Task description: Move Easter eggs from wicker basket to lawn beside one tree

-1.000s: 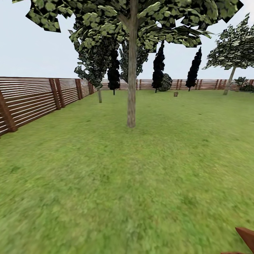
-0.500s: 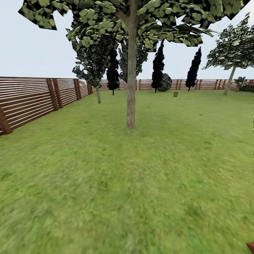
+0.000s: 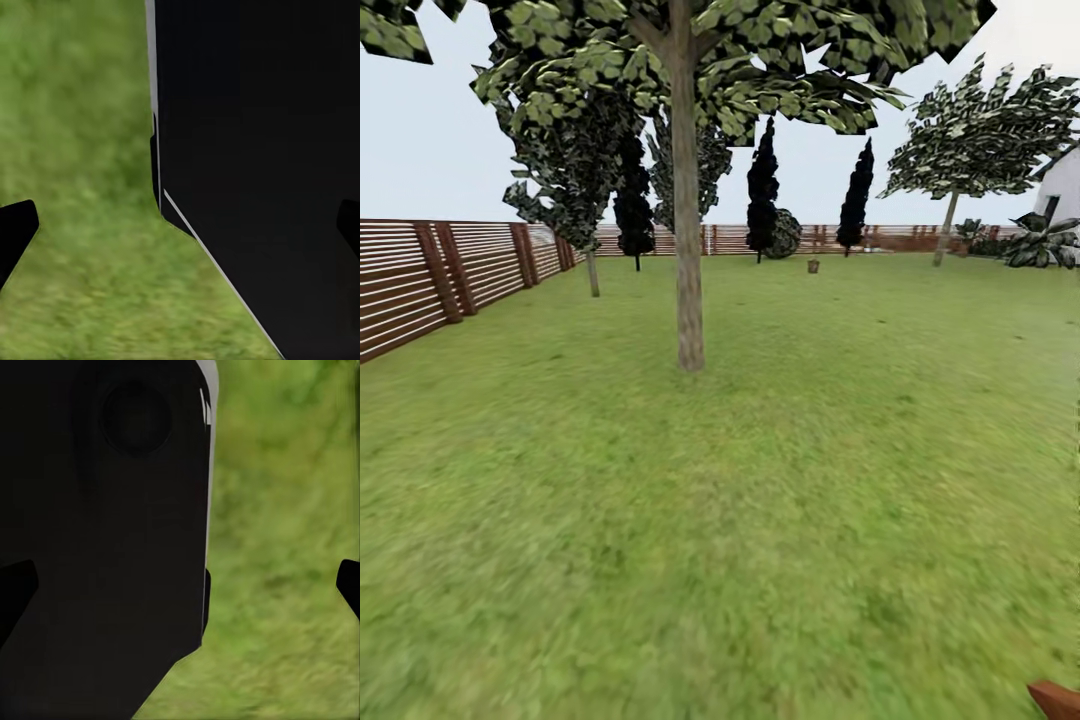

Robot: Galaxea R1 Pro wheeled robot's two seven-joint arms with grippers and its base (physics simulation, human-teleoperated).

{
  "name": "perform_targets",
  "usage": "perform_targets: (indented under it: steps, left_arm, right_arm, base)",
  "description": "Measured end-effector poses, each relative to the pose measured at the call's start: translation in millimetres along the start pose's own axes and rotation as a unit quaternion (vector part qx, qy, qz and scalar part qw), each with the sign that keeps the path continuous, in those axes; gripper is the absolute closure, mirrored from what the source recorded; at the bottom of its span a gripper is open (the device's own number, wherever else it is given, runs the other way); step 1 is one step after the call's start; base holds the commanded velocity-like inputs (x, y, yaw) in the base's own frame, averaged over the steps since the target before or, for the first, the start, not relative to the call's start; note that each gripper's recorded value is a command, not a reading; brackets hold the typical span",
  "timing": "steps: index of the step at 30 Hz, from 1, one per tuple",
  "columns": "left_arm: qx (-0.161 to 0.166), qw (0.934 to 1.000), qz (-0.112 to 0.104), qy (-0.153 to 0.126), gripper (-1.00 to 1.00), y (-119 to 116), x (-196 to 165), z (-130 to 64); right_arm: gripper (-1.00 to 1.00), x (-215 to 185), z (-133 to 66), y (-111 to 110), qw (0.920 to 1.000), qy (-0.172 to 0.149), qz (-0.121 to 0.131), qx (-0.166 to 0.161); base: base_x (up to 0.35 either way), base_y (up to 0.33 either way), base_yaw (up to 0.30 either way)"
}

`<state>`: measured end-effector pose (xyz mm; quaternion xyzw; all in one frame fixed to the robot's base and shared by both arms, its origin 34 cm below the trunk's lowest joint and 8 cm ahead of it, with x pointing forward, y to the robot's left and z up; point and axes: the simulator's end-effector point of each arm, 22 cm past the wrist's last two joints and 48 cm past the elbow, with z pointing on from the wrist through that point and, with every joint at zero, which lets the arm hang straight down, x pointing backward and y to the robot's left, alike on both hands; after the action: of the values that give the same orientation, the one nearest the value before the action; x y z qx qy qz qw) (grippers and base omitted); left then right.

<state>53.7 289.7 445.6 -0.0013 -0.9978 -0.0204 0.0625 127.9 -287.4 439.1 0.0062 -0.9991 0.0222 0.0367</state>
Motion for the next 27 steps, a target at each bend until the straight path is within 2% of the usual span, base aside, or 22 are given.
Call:
perform_targets:
  steps: [27]
  left_arm:
    - [0.000,1.0000,0.000,0.000,-1.00,0.0,0.0,0.0]
  right_arm:
    - [-1.00,-0.2,0.0,0.1,1.0000,0.000,0.000,0.000]
  base:
    - [0.336,0.000,-0.005]
